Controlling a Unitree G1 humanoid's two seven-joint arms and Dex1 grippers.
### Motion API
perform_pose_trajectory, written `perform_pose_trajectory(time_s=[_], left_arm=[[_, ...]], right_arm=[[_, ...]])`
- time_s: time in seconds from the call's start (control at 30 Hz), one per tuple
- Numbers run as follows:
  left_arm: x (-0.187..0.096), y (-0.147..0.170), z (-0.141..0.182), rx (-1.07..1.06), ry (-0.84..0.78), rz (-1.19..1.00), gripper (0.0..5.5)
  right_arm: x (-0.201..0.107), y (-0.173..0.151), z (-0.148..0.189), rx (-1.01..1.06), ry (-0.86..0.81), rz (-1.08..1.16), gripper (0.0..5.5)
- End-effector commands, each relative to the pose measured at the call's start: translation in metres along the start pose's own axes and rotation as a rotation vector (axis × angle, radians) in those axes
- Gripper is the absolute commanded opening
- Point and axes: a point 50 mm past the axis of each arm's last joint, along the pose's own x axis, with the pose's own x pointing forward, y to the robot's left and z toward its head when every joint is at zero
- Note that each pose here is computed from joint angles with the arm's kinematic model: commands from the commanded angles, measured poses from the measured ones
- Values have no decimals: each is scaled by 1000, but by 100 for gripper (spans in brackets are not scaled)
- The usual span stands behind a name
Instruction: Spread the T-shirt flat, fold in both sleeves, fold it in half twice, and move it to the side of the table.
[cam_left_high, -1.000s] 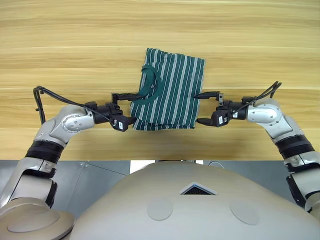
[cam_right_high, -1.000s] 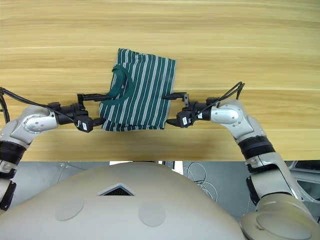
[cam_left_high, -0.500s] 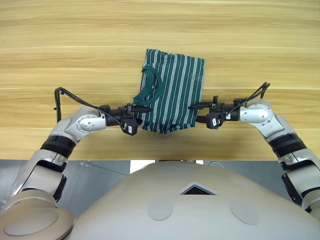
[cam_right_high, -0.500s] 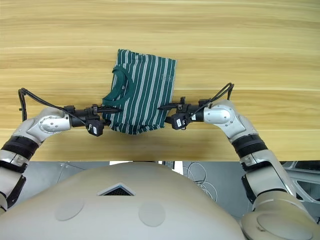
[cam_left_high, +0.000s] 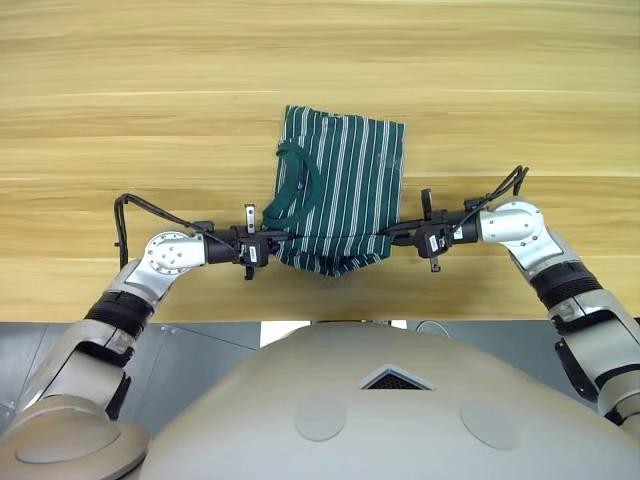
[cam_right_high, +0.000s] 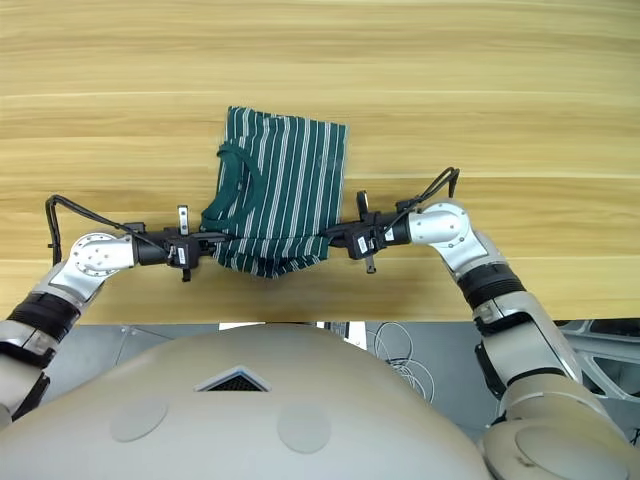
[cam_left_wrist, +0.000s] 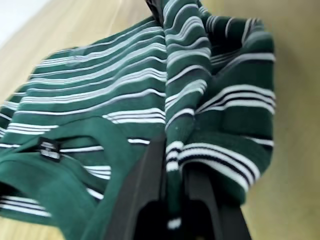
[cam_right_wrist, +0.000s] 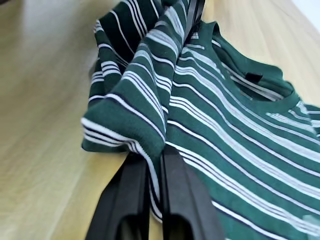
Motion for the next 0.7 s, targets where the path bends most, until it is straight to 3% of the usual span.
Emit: perform_pose_trajectory(time_s=[0.03, 0.17, 0.3, 0.4, 0.57, 0.7], left_arm=[[-13, -4, 32, -173, -100, 15, 0], [-14, -20, 57, -333, -87, 27, 0], [-3, -19, 49, -404, 42, 15, 0], [8, 10, 39, -416, 94, 14, 0], [18, 77, 52, -460, 2, -107, 0], [31, 102, 50, -519, -13, -137, 0]], right_arm=[[-12, 6, 3, 130, -95, 52, 11], [-26, 19, 20, 281, -264, 119, 11], [-39, 12, 25, 393, -337, 119, 11], [-46, -10, 23, 460, -359, 94, 11], [-46, -50, 1, 638, -273, 115, 11], [-40, -57, -20, 765, -227, 85, 10]])
